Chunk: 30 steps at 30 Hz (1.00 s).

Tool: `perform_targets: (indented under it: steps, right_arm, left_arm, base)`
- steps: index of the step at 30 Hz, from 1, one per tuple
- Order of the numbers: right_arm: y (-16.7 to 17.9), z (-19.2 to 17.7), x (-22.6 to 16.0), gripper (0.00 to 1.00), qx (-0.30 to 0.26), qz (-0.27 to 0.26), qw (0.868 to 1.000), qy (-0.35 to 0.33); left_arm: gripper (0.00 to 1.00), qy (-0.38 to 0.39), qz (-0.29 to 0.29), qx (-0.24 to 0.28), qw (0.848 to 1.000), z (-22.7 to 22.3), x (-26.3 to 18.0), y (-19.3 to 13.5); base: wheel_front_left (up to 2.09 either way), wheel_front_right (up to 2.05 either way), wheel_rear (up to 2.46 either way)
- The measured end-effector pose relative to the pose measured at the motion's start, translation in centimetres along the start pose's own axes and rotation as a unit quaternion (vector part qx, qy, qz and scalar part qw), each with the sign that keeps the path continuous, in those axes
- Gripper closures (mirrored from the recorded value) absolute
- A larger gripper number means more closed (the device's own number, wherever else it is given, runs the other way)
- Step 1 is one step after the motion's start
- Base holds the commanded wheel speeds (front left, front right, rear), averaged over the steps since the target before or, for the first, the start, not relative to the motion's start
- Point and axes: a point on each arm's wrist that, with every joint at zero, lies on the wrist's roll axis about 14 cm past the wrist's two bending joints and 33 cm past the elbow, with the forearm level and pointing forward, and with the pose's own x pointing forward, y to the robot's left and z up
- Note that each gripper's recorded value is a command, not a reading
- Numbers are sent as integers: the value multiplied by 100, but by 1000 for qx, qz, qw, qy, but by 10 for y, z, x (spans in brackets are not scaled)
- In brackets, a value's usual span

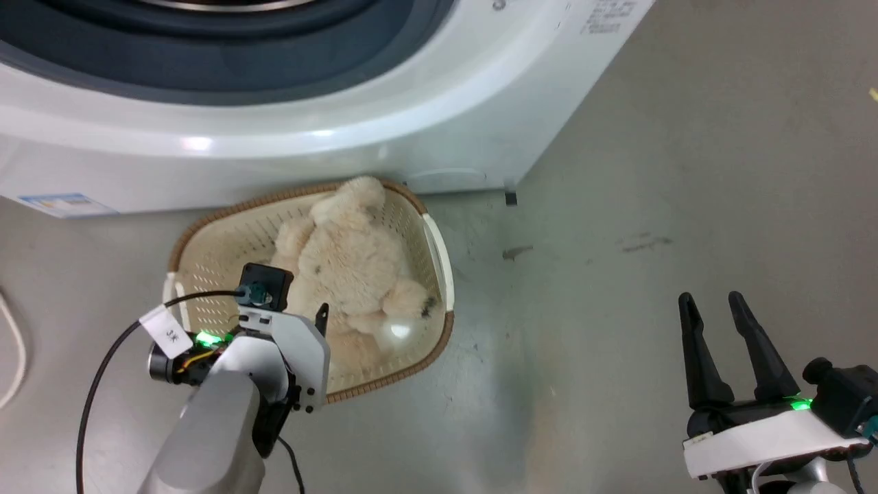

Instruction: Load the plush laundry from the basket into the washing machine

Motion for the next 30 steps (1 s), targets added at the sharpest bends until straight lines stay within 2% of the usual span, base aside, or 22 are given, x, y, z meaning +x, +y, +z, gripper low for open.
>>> perform_targets:
  steps: [14,19,30]
  right_arm:
    - [-23,-37,7,0,24,-41,998,43]
    - [-34,-53,6,0,35,-63,996,61]
    - [-45,-77,8,0,50,-86,991,85]
  left_arm:
    - [0,75,-31,50,995,-38,56,-5]
    - [0,102,-21,73,992,-54,82,4]
    - [0,146,-6,78,986,-78,115,19]
  base:
    - [0,0,0]
    - [0,0,0]
    - [0,0,0]
